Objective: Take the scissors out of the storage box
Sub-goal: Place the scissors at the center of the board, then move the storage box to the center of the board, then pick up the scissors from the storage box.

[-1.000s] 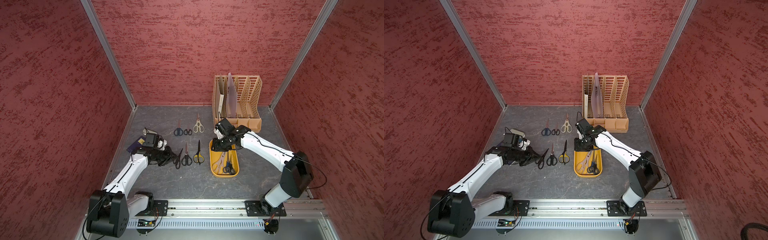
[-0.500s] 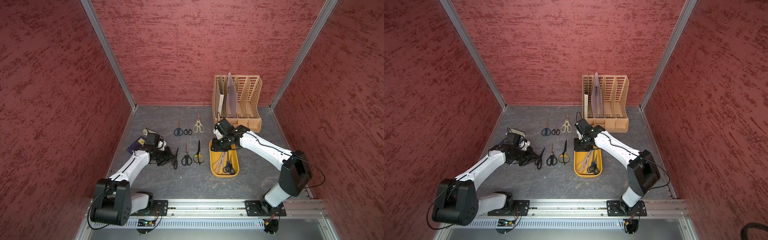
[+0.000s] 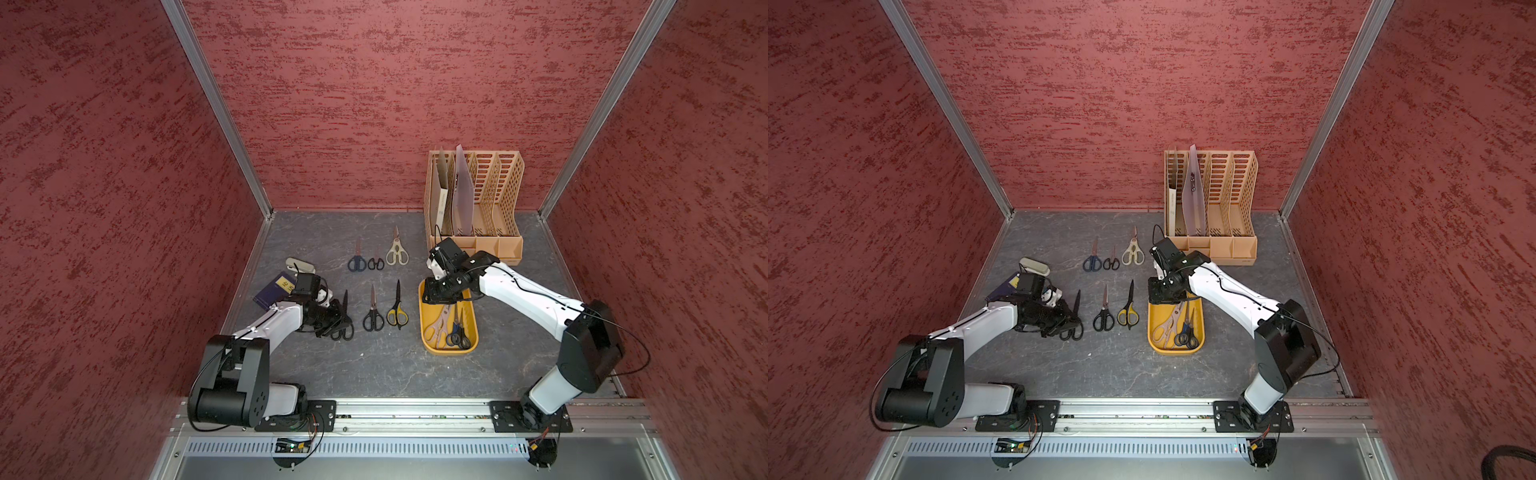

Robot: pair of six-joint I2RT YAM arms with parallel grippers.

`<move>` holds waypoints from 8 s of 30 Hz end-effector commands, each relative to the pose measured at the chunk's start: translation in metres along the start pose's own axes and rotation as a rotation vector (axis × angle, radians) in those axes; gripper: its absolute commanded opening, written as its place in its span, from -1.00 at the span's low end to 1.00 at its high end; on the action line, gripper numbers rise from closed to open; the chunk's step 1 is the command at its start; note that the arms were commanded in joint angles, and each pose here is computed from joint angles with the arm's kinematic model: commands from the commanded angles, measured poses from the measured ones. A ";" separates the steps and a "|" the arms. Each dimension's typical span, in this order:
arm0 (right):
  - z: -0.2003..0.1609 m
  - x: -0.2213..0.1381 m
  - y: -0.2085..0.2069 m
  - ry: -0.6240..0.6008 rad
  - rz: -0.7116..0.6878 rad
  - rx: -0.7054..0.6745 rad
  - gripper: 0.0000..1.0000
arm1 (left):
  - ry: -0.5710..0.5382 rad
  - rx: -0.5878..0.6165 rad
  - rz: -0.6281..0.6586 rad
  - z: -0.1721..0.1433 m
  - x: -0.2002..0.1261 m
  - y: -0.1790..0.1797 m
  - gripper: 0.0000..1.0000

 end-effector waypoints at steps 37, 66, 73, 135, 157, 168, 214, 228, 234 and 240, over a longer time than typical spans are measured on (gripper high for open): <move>-0.014 -0.014 -0.006 -0.015 -0.041 0.027 -0.26 | -0.248 0.236 0.490 -0.018 0.015 -0.031 -0.08; -0.047 -0.035 -0.012 -0.013 -0.083 0.071 -0.24 | -0.195 0.316 0.543 0.009 0.056 -0.052 -0.28; -0.031 -0.025 -0.007 -0.034 -0.077 0.098 -0.08 | -0.251 0.329 0.516 -0.001 0.014 -0.075 0.17; -0.031 -0.034 -0.115 0.062 -0.468 0.202 -0.29 | -0.232 0.258 0.026 -0.058 -0.056 -0.137 0.23; -0.083 -0.007 -0.132 0.108 -0.321 0.692 -0.43 | -0.201 0.245 0.035 -0.043 -0.028 -0.154 0.23; -0.075 0.012 -0.139 0.161 -0.324 0.774 -0.28 | -0.196 0.221 0.087 -0.035 -0.032 -0.173 0.22; -0.093 0.038 -0.149 0.018 -0.351 1.052 -0.46 | -0.157 0.184 0.095 -0.007 -0.035 -0.169 0.22; -0.080 0.011 -0.144 -0.106 -0.351 1.057 -0.48 | -0.188 0.163 0.091 -0.017 -0.047 -0.155 0.22; -0.080 0.021 -0.144 -0.098 -0.348 1.072 -0.46 | -0.193 0.162 0.095 -0.019 -0.048 -0.153 0.22; -0.084 0.044 -0.144 -0.065 -0.359 1.080 -0.45 | -0.192 0.161 0.104 -0.019 -0.048 -0.150 0.22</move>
Point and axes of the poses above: each gripper's point midway between its finger pads, its own x axis out along the fingers, its own y axis along the line the jaws close on, z = x × y, the point moved 10 cm from there along -x, back along the fingers, and after that the axes turned 15 degrees about -x, right-handed, at the moved point
